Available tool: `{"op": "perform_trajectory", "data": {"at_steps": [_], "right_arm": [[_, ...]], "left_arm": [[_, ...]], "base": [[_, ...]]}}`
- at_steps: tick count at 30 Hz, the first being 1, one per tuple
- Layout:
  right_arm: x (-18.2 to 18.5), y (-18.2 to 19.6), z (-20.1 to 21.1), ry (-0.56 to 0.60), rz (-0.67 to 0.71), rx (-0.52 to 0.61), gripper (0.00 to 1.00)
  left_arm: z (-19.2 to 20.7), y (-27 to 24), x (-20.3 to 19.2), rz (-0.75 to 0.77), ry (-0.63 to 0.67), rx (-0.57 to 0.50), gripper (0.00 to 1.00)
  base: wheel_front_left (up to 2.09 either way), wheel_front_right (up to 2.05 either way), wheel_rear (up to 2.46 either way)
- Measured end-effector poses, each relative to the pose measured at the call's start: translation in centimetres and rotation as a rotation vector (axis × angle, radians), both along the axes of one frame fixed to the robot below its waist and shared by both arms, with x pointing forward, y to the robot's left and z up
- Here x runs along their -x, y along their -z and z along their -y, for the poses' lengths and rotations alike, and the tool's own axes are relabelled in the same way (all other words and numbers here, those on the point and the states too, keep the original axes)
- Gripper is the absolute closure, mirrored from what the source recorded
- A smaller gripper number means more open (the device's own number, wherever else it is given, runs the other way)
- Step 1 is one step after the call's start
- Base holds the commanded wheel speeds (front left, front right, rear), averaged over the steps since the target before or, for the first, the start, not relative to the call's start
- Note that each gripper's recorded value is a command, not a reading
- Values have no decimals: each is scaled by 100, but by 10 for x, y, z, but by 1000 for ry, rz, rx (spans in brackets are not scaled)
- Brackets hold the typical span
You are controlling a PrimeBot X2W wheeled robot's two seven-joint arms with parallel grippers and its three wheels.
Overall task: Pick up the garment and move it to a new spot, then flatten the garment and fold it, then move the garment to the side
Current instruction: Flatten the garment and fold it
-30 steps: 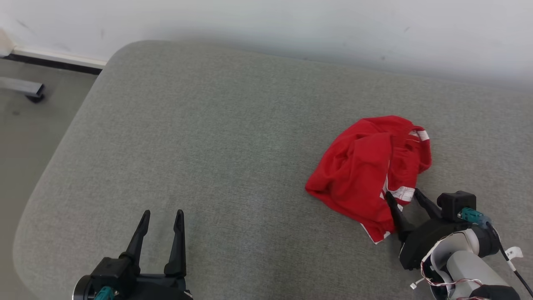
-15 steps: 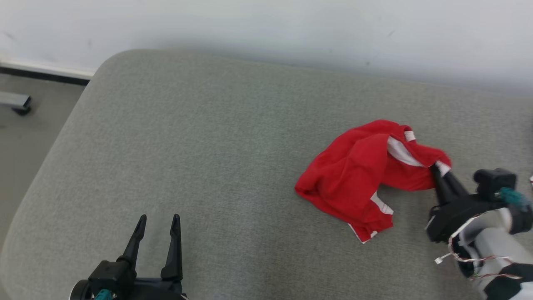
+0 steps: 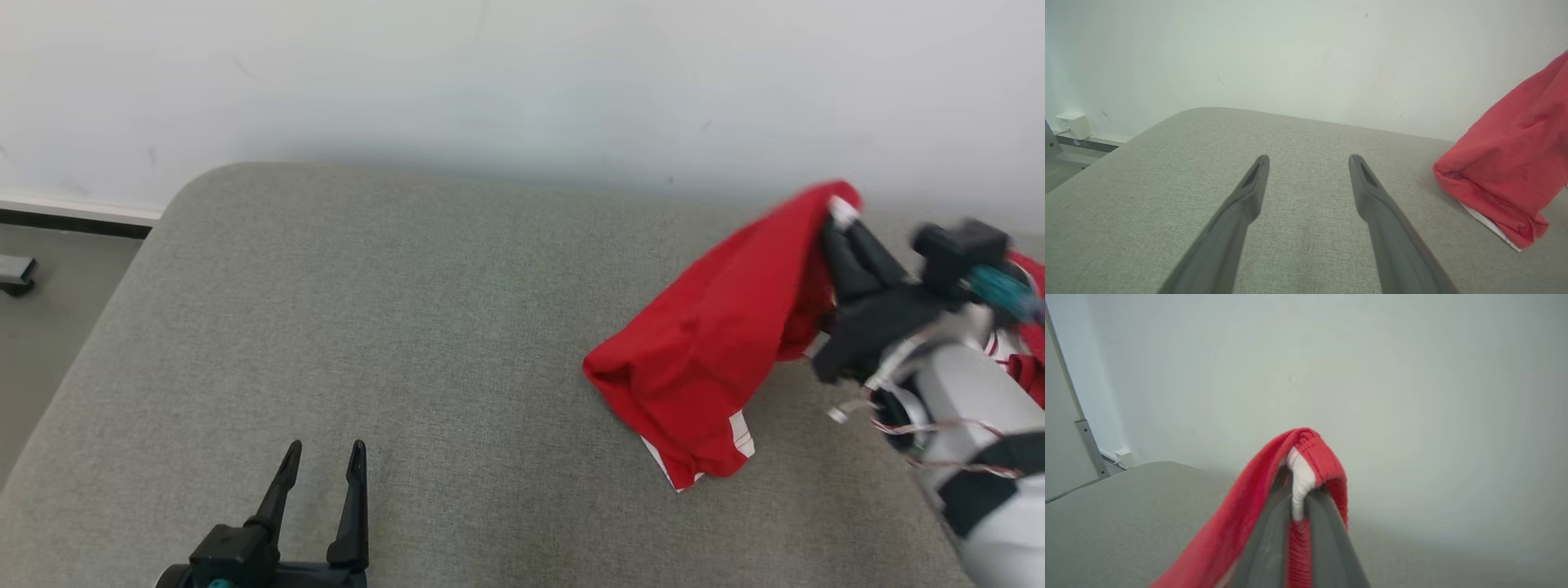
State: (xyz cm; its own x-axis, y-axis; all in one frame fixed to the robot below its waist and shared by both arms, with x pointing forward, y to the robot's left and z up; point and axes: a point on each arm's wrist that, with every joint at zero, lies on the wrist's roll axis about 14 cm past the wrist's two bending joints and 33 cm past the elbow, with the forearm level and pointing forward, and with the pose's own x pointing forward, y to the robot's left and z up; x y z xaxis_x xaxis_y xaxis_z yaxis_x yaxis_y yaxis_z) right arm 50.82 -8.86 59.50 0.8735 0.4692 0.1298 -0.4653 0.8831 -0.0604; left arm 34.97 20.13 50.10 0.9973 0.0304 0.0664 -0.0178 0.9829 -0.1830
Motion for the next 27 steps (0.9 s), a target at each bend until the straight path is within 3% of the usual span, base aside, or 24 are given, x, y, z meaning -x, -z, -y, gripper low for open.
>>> {"op": "perform_trajectory", "data": {"at_steps": [10, 17, 22, 27], "right_arm": [[15, -88, -130, -283, 167, 2, 100], [11, -126, -161, -331, 231, -55, 100], [2, -108, -153, -300, 190, -44, 100], [-12, -51, -114, -205, 66, -4, 100]], "left_arm": [[-4, -3, 10, 11, -19, 23, 0], [-15, 0, 14, 1, -60, 26, 0], [-17, 0, 13, -1, -68, 26, 0], [-12, 2, 9, -7, -52, 31, 0]], "base": [[0, 0, 0], [0, 0, 0], [0, 0, 0], [0, 0, 0]]}}
